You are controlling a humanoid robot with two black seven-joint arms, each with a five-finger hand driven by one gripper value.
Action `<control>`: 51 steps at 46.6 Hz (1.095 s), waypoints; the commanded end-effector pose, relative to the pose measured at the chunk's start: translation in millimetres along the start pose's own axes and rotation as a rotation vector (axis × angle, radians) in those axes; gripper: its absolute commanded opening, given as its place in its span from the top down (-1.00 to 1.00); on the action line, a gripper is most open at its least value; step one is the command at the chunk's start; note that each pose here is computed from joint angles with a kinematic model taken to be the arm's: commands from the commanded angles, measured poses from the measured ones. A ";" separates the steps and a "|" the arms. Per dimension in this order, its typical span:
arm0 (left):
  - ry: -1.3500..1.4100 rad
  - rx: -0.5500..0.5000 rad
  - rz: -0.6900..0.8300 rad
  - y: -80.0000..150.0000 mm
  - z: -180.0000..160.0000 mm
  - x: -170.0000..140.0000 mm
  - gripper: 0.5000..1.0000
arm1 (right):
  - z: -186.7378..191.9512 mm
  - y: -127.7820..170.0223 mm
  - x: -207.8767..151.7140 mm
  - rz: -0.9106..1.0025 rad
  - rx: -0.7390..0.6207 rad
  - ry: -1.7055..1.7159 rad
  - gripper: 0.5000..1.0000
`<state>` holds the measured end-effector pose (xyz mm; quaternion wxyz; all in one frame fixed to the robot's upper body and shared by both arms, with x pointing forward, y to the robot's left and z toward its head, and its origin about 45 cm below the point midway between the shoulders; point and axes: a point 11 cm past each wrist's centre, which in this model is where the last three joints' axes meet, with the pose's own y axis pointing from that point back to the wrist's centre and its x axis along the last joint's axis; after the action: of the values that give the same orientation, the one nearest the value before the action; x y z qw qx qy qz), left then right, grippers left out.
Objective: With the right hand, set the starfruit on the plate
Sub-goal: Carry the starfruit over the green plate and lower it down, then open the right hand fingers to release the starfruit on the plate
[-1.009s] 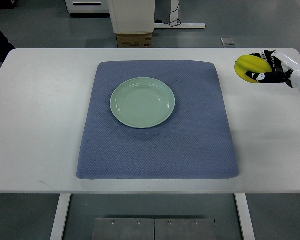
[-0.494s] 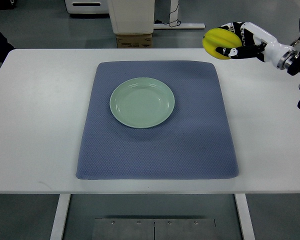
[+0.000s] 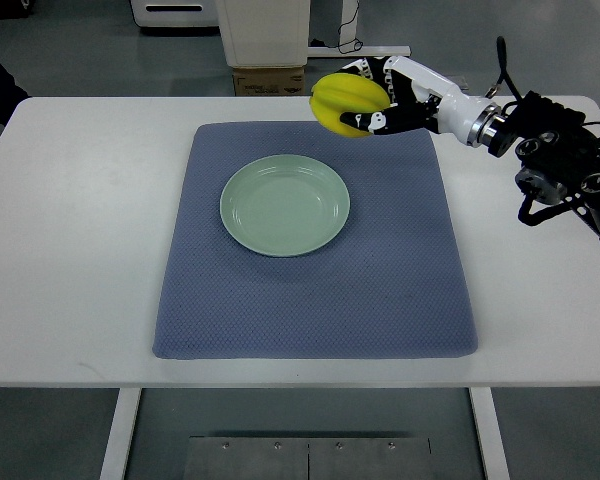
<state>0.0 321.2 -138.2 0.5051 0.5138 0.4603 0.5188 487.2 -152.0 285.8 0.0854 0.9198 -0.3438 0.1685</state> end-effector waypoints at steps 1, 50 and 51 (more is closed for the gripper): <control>0.000 0.001 0.001 0.0 -0.9 0.1 -1.00 | 0.9 -9.0 -18.3 -0.047 -0.005 0.006 1.00; -0.001 0.002 -0.001 0.0 -1.0 -0.1 -1.00 | 45.4 -33.2 -101.2 -0.159 -0.146 0.152 1.00; 0.000 0.001 -0.001 0.0 -0.9 -0.1 -1.00 | 45.5 -33.2 -101.1 -0.158 -0.147 0.151 1.00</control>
<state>-0.8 321.1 -138.2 0.5051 0.5139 0.4608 0.5182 448.9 -78.1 205.5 0.1884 0.9209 -0.2729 0.2051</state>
